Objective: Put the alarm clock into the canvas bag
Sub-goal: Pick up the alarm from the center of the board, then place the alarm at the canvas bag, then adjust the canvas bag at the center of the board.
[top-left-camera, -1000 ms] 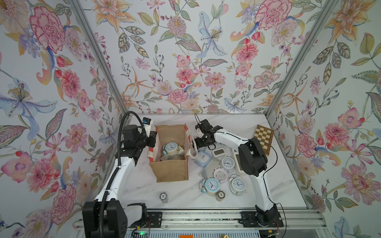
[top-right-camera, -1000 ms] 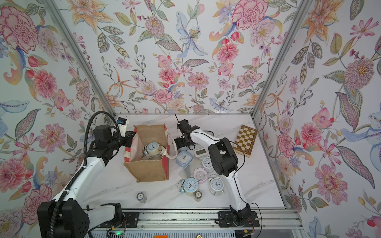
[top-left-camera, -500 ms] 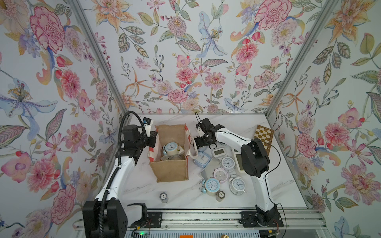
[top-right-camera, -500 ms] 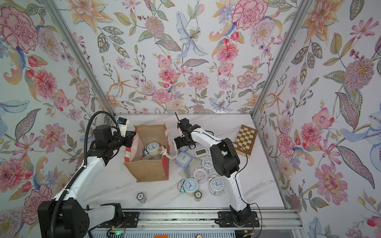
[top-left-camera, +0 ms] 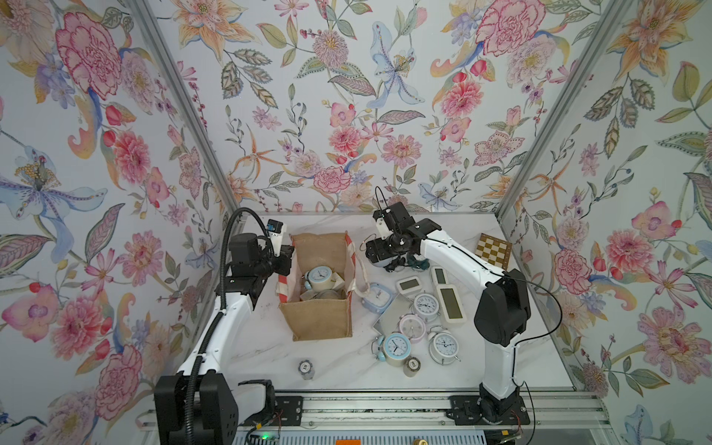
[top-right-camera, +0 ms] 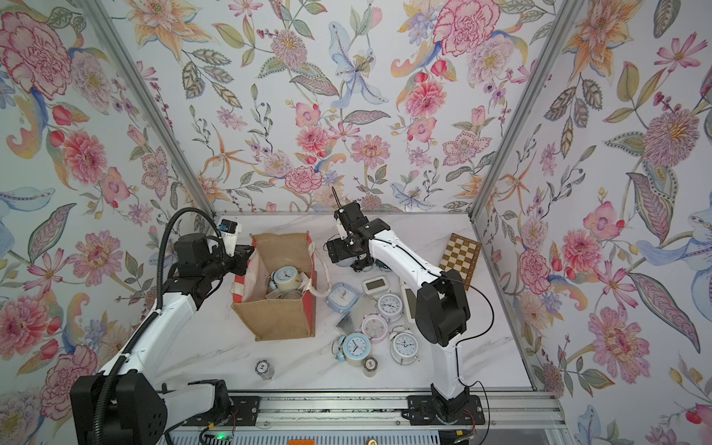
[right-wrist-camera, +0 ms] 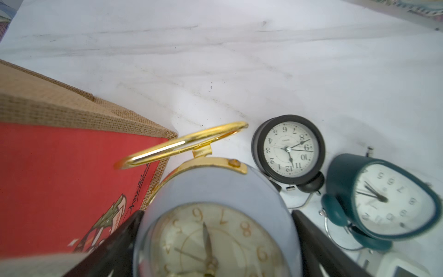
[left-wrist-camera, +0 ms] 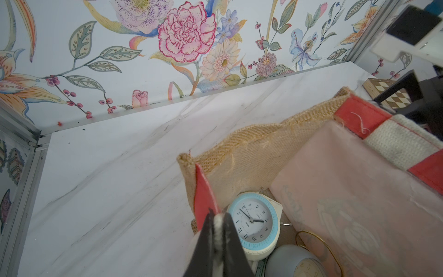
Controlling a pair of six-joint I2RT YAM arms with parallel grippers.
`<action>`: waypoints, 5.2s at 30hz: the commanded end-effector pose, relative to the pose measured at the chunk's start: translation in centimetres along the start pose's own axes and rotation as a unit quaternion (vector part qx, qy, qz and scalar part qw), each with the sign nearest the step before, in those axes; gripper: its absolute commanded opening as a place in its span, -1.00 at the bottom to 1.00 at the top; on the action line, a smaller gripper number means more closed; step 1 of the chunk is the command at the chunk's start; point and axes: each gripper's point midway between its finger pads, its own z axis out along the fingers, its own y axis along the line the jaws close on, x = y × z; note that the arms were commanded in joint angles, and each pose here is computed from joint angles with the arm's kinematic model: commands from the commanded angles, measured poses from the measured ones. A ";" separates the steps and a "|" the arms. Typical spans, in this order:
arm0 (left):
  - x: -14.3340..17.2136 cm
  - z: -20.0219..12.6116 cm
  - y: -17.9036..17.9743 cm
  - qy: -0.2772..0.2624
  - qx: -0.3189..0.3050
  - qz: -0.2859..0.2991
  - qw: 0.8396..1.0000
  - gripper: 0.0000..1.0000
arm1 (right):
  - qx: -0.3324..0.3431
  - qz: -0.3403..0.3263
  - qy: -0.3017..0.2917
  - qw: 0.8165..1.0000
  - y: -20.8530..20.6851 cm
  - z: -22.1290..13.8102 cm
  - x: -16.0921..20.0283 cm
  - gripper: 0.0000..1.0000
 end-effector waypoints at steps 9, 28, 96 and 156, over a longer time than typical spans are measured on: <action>0.0 0.0 -0.7 -0.006 0.015 0.003 1.000 -0.88 | -0.066 -0.029 -0.106 0.992 5.3 -9.6 -5.4 0.50; -0.2 -0.2 -0.9 -0.010 0.015 0.005 1.000 -0.92 | -0.146 -0.040 -0.110 0.982 18.4 -8.1 -6.1 0.40; -0.3 -0.2 -1.2 -0.014 0.024 0.001 1.000 -0.93 | 0.091 0.248 -0.058 0.963 14.4 3.4 0.8 0.98; -5.4 1.8 -6.9 -0.021 0.100 -0.019 0.995 -0.94 | -0.134 0.148 -0.127 0.972 13.9 -8.0 -2.3 -1.00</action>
